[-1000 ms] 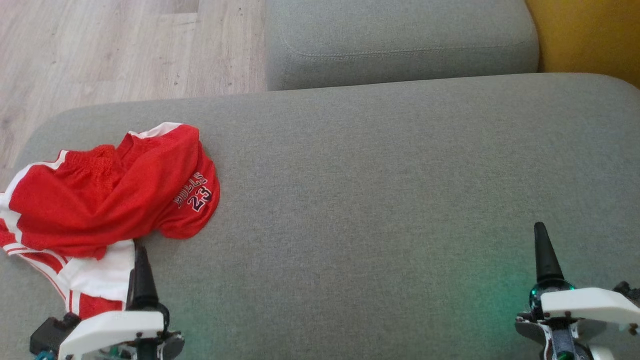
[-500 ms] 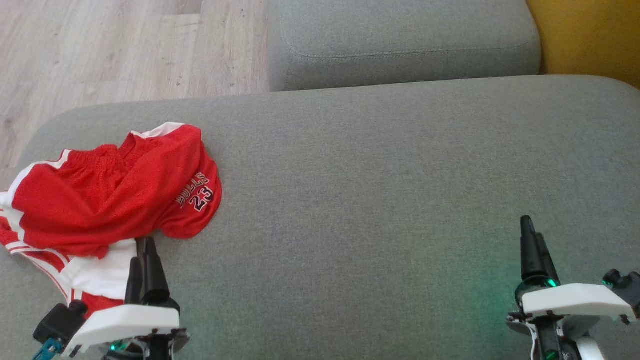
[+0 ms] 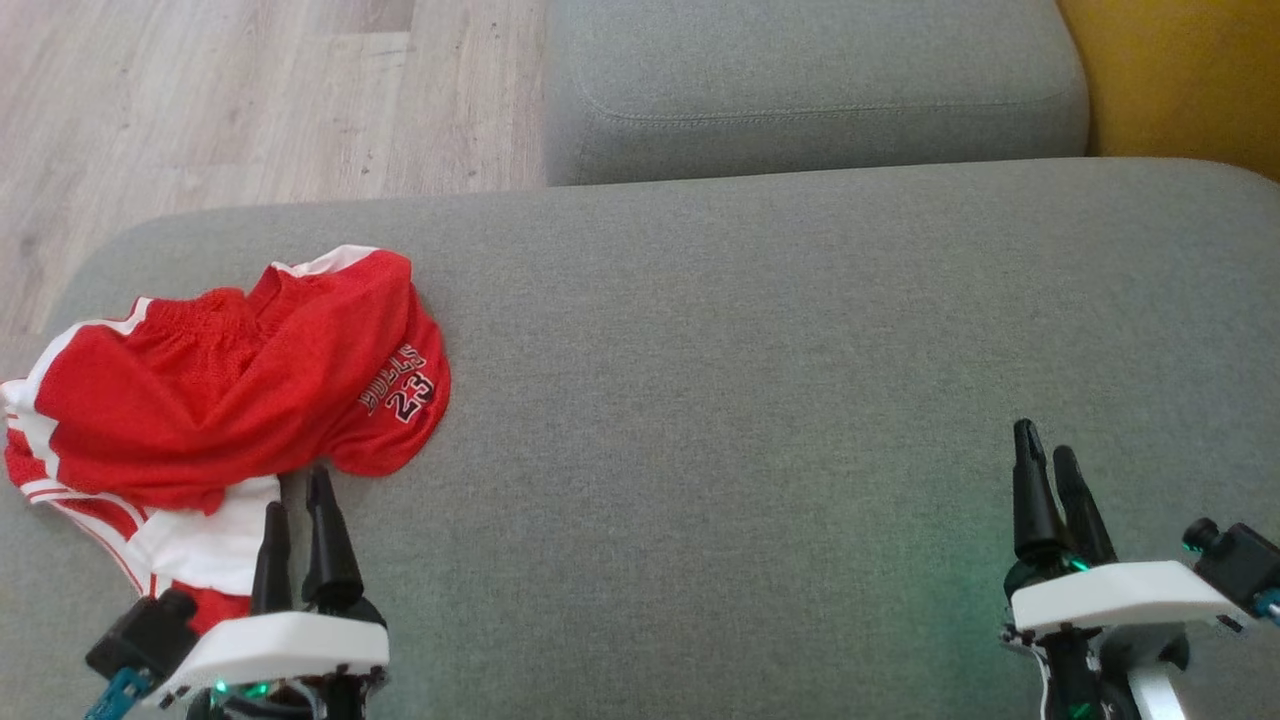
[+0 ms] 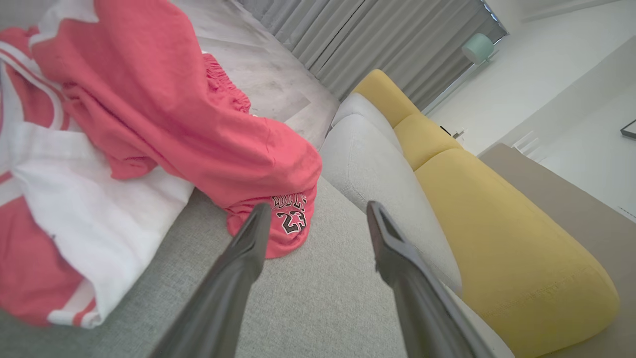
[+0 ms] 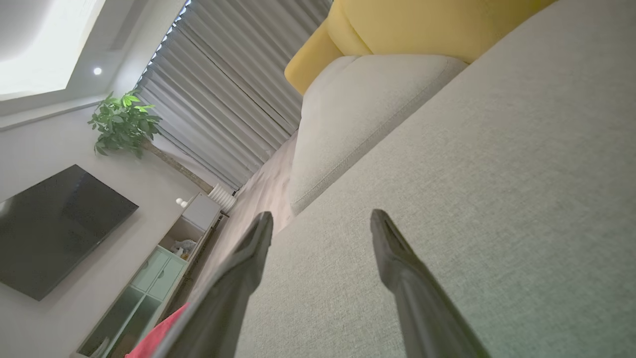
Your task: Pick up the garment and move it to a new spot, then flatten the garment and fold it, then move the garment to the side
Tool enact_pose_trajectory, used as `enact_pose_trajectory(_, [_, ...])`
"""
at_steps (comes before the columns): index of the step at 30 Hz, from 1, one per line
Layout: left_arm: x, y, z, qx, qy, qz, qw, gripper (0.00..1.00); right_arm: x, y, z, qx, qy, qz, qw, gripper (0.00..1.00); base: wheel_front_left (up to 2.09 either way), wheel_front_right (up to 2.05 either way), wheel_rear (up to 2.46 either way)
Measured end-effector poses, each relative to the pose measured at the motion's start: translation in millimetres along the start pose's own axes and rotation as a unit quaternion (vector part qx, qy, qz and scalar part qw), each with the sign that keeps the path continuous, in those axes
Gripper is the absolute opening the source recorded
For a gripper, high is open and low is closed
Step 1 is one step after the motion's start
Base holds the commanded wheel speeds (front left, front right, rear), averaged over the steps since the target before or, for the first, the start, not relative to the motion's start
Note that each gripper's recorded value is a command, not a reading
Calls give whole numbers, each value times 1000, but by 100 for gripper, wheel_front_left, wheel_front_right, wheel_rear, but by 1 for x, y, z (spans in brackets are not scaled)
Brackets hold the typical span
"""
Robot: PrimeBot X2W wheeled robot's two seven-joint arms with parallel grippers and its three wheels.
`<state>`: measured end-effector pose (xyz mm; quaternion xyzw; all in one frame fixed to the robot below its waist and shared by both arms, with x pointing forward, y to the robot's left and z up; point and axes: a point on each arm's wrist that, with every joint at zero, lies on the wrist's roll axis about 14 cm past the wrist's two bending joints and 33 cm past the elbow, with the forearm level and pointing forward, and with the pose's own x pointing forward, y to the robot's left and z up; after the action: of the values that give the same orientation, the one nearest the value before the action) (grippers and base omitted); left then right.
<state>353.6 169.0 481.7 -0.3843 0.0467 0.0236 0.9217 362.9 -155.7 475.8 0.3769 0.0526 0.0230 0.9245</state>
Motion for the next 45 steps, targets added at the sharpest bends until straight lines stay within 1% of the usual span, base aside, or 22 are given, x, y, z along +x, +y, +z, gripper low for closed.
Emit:
enact_pose_trajectory(7, [-1, -9, 1, 45, -8, -13, 999, 100, 1, 7, 7, -43, -13, 12, 999, 100, 0, 0, 0])
enact_pose_trajectory(14, [-1, -14, 7, 92, -25, -17, 995, 100, 2, 16, 4, -88, -14, 28, 996, 100, 0, 0, 0])
enact_pose_trajectory(15, [-1, -14, 7, 92, -25, -17, 995, 100, 2, 16, 4, -88, -14, 28, 996, 100, 0, 0, 0])
enact_pose_trajectory(25, [-4, -26, 12, 152, -46, -34, 987, 100, 2, 27, 2, -147, -18, 50, 988, 100, 0, 0, 0])
enact_pose_trajectory(30, [-7, -27, 10, 183, -49, -36, 981, 100, 2, 28, 3, -178, -23, 53, 982, 100, 0, 0, 0])
enact_pose_trajectory(35, [-8, -34, 5, 213, -50, -50, 975, 100, 2, 27, 4, -209, -26, 54, 976, 100, 0, 0, 0])
enact_pose_trajectory(45, [-10, -37, 2, 264, -58, -58, 961, 100, 1, 31, 1, -269, -30, 66, 960, 100, 0, 0, 0])
